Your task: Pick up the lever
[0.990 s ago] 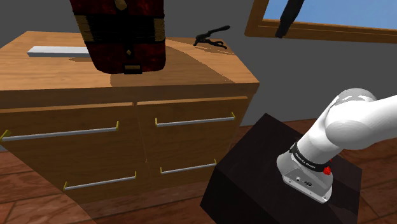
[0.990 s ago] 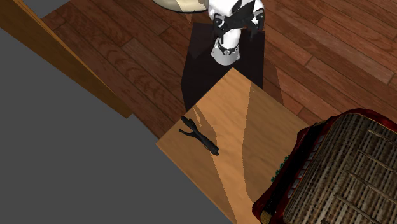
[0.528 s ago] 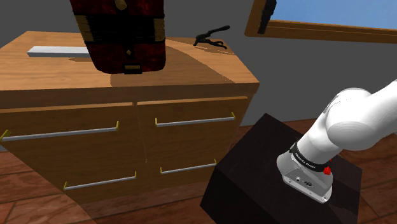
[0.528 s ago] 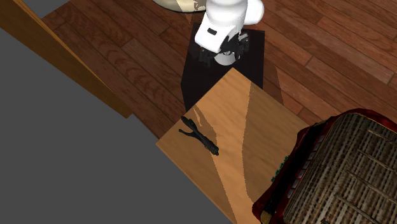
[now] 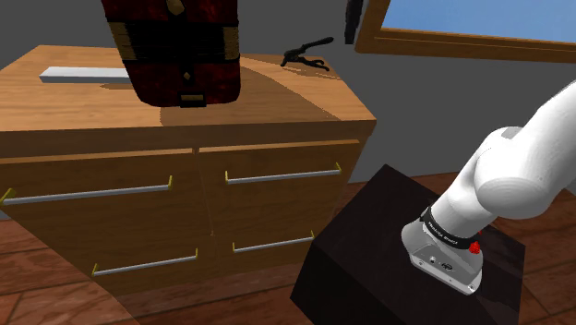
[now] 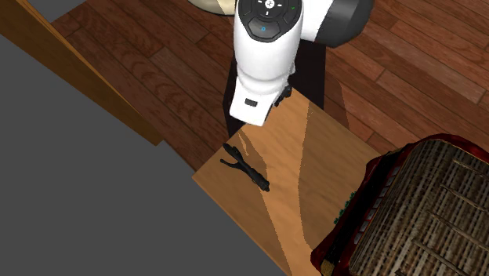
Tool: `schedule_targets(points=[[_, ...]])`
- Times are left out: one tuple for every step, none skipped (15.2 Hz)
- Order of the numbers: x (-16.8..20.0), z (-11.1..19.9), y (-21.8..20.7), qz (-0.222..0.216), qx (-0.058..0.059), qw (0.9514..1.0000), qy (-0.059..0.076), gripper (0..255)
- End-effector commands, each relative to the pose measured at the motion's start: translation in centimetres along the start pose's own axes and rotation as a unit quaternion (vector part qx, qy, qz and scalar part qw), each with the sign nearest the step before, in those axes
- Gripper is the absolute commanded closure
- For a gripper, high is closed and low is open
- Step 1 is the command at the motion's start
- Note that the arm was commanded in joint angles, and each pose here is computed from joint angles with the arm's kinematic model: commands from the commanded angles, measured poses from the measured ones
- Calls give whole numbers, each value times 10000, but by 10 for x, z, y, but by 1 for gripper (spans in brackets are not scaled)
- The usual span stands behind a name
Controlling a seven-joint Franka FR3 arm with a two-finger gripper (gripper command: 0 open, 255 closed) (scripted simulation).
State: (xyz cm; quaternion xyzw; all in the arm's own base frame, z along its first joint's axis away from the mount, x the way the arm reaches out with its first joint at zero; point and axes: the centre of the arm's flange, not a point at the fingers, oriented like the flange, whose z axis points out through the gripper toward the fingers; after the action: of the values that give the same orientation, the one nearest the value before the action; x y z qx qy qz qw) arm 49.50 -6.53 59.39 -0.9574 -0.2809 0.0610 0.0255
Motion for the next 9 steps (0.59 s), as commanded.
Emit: schedule_targets(points=[[25,3,15,-281,-43,9995,-109,0],[37,4,22,-414,-63,9990,-161,0],[50,5,29,-547,-83,9982,-214,0],[62,7,35,-680,-103,9973,-267,0],[75,8,41,-812,-123,9961,-319,0],[88,10,47,-944,-143,9947,-372,0],[101,12,52,-1077,-163,9932,-424,0],[114,14,57,-1208,-183,9914,-476,0],[127,16,62,-1340,-203,9894,-529,0]])
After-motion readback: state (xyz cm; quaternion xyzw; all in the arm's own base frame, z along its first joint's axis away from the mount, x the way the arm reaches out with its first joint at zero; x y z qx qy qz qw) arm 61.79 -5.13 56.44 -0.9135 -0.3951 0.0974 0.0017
